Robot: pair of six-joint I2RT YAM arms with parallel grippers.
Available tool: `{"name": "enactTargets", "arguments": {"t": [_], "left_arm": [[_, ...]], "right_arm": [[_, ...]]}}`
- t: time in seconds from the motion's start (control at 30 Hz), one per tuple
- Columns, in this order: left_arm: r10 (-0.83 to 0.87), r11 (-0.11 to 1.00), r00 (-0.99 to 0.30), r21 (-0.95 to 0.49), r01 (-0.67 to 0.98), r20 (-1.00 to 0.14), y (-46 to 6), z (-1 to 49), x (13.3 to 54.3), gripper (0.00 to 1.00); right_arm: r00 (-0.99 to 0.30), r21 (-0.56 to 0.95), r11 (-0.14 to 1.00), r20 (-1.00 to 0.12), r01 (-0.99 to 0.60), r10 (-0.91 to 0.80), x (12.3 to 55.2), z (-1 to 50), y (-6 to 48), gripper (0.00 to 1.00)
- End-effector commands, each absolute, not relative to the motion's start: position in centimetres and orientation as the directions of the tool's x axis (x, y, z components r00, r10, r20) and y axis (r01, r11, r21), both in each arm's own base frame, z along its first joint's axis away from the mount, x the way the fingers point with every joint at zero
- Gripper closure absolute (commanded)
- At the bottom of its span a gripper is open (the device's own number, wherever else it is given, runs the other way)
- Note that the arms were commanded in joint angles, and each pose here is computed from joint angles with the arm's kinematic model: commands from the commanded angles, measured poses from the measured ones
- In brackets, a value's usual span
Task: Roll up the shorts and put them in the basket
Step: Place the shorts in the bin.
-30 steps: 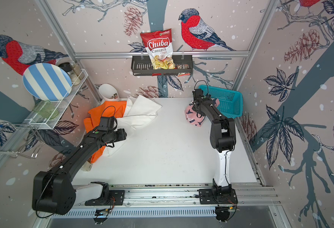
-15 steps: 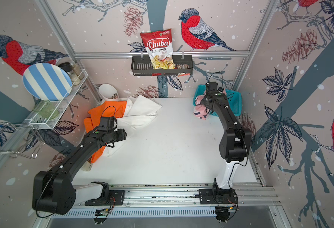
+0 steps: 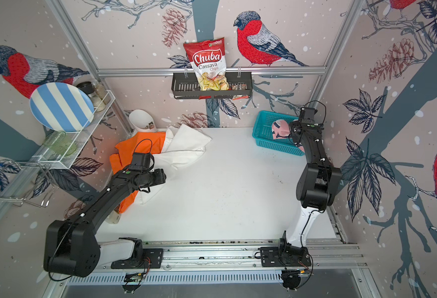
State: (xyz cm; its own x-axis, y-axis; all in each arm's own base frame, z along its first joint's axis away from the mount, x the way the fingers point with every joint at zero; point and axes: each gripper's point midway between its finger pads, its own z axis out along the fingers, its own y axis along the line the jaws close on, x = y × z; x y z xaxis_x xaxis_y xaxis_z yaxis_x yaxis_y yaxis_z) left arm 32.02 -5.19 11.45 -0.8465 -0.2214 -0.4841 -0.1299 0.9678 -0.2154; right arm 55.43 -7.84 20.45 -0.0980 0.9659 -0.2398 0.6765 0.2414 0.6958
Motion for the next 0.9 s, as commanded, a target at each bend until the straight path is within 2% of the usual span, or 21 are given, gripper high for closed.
{"name": "enactTargets", "arguments": {"t": [0.0, 0.1, 0.23, 0.37, 0.53, 0.7, 0.8, 0.87], "left_arm": [[-0.216, 0.971, -0.847, -0.202, -0.131, -0.486, -4.9, 11.3, 32.2, 0.37], [-0.215, 0.972, -0.849, -0.192, -0.137, -0.482, -4.8, 11.1, 32.2, 0.37], [-0.213, 0.973, -0.853, -0.181, -0.142, -0.476, -4.6, 10.8, 32.3, 0.37], [-0.211, 0.974, -0.861, -0.170, -0.147, -0.463, -4.5, 10.4, 32.3, 0.37], [-0.208, 0.975, -0.869, -0.165, -0.149, -0.448, -4.5, 9.8, 32.3, 0.37], [-0.205, 0.976, -0.877, -0.151, -0.154, -0.434, -4.4, 9.4, 32.4, 0.37], [-0.205, 0.977, -0.880, -0.147, -0.156, -0.429, -4.3, 9.2, 32.4, 0.37], [-0.205, 0.977, -0.881, -0.144, -0.158, -0.426, -4.3, 9.1, 32.4, 0.37]], "right_arm": [[-0.027, 0.783, 0.135, -0.150, 0.607, 0.988, 59.7, 21.1, -7.5, 0.94], [-0.047, 0.774, 0.191, -0.205, 0.604, 0.978, 63.3, 21.4, -7.0, 0.95], [-0.067, 0.777, 0.204, -0.205, 0.595, 0.976, 66.9, 19.1, -5.8, 0.96], [-0.068, 0.773, 0.204, -0.205, 0.601, 0.976, 68.2, 15.2, -5.4, 0.98], [-0.150, 0.788, 0.216, -0.158, 0.576, 0.976, 69.5, 10.0, -2.8, 0.96], [-0.209, 0.807, 0.239, -0.146, 0.540, 0.967, 70.7, 7.9, 0.6, 0.93], [-0.213, 0.827, 0.225, -0.131, 0.515, 0.968, 71.3, 8.2, 1.0, 0.88], [-0.191, 0.827, 0.224, -0.144, 0.515, 0.971, 71.4, 8.6, 0.0, 0.72]]}}
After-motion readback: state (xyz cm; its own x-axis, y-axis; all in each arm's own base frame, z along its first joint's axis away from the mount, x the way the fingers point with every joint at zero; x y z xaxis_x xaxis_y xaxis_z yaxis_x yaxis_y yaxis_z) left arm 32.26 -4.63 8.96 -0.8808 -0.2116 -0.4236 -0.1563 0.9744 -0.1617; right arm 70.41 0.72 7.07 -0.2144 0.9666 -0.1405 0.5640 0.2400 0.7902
